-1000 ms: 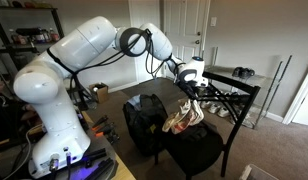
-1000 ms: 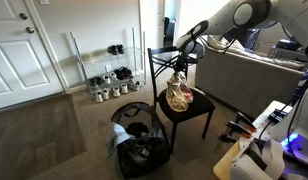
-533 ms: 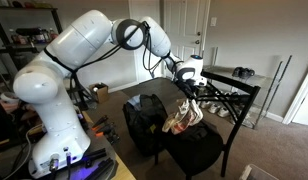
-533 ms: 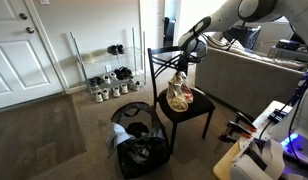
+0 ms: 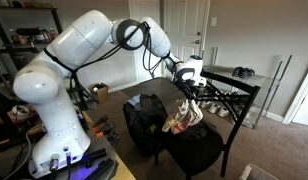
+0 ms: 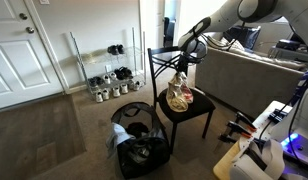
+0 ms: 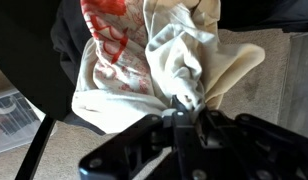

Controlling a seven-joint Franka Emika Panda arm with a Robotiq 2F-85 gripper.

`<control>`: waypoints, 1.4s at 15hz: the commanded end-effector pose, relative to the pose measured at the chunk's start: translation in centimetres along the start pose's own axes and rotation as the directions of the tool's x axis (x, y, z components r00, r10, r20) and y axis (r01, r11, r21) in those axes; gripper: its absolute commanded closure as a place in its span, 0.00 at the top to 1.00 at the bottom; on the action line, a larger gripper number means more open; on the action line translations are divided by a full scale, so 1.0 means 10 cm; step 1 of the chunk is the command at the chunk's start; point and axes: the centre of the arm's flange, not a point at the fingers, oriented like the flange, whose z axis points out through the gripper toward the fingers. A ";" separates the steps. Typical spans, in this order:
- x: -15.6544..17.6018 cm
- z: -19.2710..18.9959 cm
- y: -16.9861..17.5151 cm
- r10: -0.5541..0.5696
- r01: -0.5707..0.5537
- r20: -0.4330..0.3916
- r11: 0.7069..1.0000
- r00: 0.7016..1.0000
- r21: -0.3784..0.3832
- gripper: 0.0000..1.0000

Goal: Pick up the t-shirt from the seat of the chair and put it in the black laundry bag.

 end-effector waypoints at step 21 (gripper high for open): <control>-2.51 -1.11 -2.98 -0.721 0.735 -0.299 0.673 0.625 -0.088 0.06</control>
